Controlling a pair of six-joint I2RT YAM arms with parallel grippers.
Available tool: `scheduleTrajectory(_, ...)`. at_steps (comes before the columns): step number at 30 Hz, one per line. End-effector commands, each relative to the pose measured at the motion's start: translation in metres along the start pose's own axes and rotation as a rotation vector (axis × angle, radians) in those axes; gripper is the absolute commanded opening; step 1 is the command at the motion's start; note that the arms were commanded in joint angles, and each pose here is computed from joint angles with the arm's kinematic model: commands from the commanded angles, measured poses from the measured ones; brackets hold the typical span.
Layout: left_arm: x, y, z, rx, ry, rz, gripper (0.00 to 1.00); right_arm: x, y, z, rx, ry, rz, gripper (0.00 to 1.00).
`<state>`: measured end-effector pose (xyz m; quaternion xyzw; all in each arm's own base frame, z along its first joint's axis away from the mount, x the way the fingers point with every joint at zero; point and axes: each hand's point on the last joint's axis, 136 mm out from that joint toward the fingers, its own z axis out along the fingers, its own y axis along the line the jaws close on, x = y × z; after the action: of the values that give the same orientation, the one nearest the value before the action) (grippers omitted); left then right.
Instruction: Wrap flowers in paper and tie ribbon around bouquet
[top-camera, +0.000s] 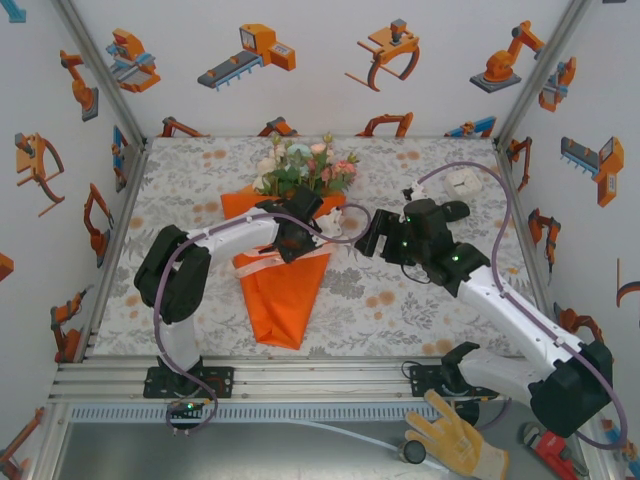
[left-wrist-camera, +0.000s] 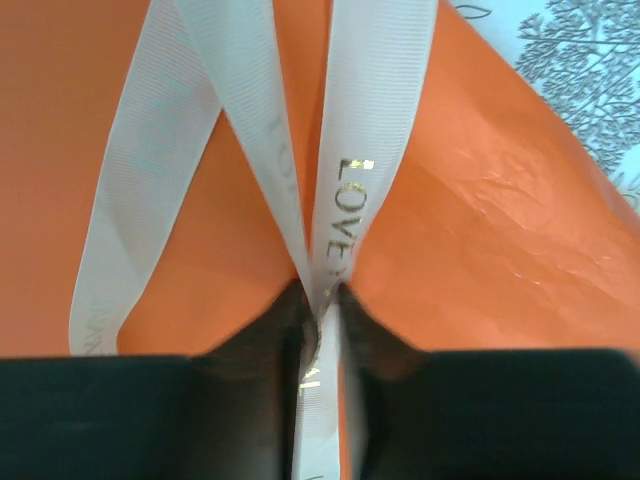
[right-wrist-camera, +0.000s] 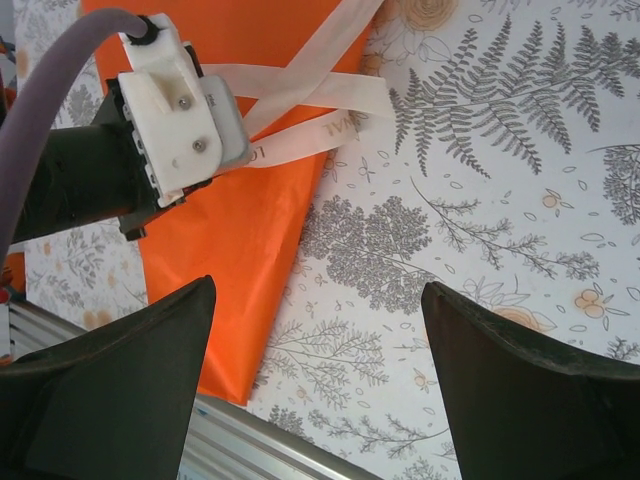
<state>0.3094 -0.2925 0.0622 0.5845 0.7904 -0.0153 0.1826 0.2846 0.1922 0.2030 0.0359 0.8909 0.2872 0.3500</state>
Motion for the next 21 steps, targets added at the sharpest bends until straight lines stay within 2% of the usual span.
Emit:
scheduleTrajectory(1,-0.014,-0.007,-0.018,0.129,-0.076,-0.068,0.05,0.002,0.015,0.008,-0.101,0.004,0.012,0.75)
scheduleTrajectory(2,-0.016,-0.008,-0.022,0.168,-0.085,-0.092,0.00,0.004,0.019,0.011,-0.128,0.005,0.013,0.75)
scheduleTrajectory(5,-0.021,-0.007,-0.036,0.249,-0.112,-0.159,0.00,0.012,0.032,0.026,-0.206,-0.003,-0.018,0.75)
scheduleTrajectory(8,-0.021,-0.006,-0.042,0.297,-0.125,-0.205,0.00,0.016,0.047,0.043,-0.246,-0.037,-0.138,0.76)
scheduleTrajectory(12,-0.008,-0.005,-0.031,0.284,-0.065,-0.222,0.00,0.004,0.030,0.069,-0.144,-0.146,-0.290,0.77)
scheduleTrajectory(14,-0.004,-0.004,-0.027,0.268,-0.050,-0.234,0.00,0.002,0.035,0.081,-0.174,-0.119,-0.329,0.76)
scheduleTrajectory(18,-0.010,-0.004,-0.032,0.289,-0.101,-0.263,0.00,0.017,0.056,0.105,-0.317,-0.064,-0.396,0.70)
scheduleTrajectory(21,-0.011,-0.003,-0.037,0.327,-0.111,-0.300,0.00,0.016,0.048,0.112,-0.308,-0.188,-0.577,0.69)
